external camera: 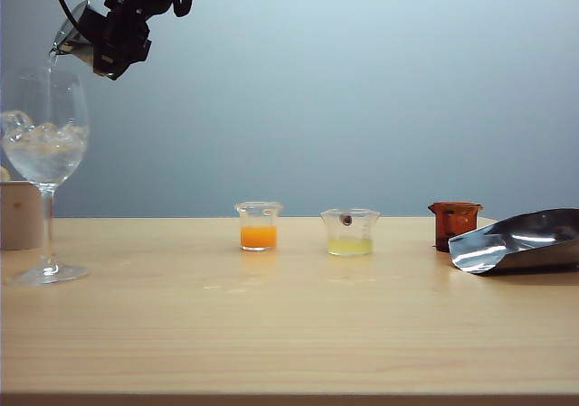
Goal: Pick up the first measuring cup from the left, pour the coconut rum inside into the goblet, and finally put the measuring cup back in its original place.
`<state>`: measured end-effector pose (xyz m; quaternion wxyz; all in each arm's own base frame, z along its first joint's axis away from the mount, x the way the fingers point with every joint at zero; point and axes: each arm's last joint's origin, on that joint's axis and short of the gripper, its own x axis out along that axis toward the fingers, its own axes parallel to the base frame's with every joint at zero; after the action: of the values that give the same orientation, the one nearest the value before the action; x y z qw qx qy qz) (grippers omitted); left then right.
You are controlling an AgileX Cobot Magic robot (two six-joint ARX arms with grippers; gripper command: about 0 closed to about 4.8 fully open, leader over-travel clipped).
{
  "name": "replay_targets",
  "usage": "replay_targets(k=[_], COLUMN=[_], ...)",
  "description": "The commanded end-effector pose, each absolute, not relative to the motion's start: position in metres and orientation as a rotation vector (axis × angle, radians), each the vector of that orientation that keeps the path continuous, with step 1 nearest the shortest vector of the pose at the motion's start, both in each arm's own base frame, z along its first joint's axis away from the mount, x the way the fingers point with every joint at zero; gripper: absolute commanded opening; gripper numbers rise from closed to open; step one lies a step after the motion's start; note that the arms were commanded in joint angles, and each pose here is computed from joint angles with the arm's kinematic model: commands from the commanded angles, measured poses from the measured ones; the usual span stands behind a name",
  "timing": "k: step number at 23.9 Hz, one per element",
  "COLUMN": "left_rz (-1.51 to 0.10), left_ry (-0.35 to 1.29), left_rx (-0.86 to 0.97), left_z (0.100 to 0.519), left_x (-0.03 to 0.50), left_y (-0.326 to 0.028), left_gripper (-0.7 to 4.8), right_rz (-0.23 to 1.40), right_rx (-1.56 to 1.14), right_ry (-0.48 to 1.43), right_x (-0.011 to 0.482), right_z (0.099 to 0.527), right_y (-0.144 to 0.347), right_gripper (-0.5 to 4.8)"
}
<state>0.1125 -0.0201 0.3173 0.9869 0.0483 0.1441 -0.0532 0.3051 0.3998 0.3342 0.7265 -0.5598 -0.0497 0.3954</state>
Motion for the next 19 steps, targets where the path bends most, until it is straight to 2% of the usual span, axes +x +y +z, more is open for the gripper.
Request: replay_targets(k=[1, 19], left_rz=[-0.104, -0.103], left_ry=[0.276, 0.276], left_rx=[0.095, 0.095], left_z=[0.3197, 0.3197], left_x=[0.1119, 0.1119], left_y=[-0.0198, -0.0198], left_gripper=[-0.03, -0.03], right_rz=[0.838, 0.815], right_rx=[-1.278, -1.441], right_ry=[-0.128, -0.271], right_x=[0.3018, 0.2975], right_z=[0.3420, 0.3472], right_y=[0.3986, 0.4041], right_gripper=[0.40, 0.40])
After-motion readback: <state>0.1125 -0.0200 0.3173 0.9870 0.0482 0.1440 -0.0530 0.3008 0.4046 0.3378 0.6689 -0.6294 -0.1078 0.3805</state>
